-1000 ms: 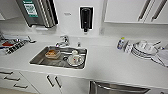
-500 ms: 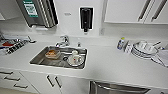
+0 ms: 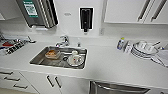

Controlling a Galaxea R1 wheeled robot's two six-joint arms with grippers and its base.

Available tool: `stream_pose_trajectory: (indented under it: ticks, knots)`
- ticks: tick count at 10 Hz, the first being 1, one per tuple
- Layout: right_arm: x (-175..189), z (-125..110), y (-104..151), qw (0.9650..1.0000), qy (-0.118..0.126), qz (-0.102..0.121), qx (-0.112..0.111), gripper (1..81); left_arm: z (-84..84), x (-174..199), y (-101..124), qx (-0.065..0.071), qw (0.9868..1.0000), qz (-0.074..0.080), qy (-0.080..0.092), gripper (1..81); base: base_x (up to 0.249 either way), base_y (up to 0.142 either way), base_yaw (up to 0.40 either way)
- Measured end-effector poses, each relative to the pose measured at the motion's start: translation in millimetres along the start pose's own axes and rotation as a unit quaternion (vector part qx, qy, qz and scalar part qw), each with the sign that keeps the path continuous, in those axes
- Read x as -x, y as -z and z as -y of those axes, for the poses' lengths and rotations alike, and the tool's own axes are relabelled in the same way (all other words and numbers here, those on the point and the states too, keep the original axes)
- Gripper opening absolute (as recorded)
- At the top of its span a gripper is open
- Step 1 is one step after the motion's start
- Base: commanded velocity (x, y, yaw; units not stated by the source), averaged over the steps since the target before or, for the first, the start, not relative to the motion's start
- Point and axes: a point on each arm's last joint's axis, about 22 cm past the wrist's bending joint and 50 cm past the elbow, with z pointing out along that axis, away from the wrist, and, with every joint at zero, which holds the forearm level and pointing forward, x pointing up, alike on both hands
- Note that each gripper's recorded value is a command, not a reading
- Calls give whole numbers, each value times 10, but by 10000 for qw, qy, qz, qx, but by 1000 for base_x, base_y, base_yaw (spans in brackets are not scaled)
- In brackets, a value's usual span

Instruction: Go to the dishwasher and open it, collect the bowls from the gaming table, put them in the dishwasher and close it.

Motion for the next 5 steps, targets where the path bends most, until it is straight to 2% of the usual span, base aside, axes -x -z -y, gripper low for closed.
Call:
stream_pose_trajectory:
  ticks: [3, 5]
  knots:
    - [463, 425, -219, 9990, 126, 415, -135, 811, 10, -1, 3, -9, 10000, -2, 0, 811, 0, 0, 0]
    - [515, 509, -325, 9981, 176, 586, -10, 811, 17, -1, 4, -15, 10000, -4, 11, 811, 0, 0, 0]
